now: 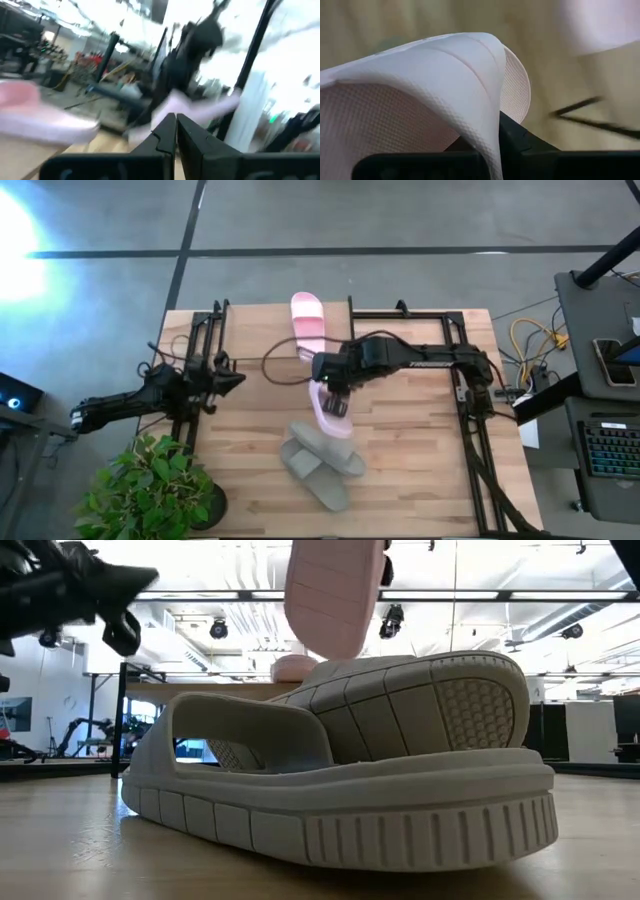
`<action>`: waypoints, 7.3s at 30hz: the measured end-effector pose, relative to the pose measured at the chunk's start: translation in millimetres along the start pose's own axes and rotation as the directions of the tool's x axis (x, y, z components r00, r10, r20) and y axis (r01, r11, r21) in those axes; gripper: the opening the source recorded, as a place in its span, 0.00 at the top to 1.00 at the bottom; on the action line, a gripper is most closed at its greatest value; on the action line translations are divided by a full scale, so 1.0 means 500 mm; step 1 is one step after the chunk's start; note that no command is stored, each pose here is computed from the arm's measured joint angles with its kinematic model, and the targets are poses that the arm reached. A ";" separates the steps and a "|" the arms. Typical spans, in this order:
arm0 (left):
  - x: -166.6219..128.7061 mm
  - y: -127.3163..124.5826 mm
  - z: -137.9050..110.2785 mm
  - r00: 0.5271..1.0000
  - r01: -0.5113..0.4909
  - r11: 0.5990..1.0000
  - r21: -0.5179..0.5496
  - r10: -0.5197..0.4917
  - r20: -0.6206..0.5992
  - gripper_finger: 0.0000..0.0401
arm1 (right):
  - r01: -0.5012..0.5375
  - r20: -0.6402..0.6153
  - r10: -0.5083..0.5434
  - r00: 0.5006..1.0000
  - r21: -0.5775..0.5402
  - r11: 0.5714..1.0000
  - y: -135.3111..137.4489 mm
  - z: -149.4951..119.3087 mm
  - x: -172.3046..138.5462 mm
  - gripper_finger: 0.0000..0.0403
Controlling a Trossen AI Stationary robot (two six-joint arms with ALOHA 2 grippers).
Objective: Pick and place slides into the shelf
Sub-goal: Put the pink slipper on the shelf
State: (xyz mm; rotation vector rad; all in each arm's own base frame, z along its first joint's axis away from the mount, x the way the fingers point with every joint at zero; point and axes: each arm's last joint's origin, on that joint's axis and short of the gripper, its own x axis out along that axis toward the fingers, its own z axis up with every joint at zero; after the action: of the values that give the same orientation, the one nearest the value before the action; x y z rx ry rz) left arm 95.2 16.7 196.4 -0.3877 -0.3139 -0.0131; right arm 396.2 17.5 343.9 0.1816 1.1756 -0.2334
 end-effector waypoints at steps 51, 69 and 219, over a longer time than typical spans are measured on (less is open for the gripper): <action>0.048 -0.011 -0.023 0.840 0.136 0.876 -0.463 -0.350 -0.415 1.00 | 0.190 0.248 -0.111 0.962 -0.325 0.927 0.106 0.063 0.038 0.41; 0.201 -0.061 0.007 0.611 -0.012 0.998 0.054 0.050 -0.790 1.00 | 0.324 0.226 -0.366 0.903 0.199 0.925 0.056 -0.068 -0.183 0.41; 0.272 0.180 0.197 0.215 -0.206 0.386 0.899 0.914 -0.343 0.84 | 0.514 0.196 -0.600 0.776 0.356 0.781 -0.107 -0.333 -0.180 0.40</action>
State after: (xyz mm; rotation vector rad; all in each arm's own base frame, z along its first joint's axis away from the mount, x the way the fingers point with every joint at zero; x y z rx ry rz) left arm 201.7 143.3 290.8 0.3632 0.9173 0.7672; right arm 200.5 17.4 364.1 0.0316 0.8575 -0.9412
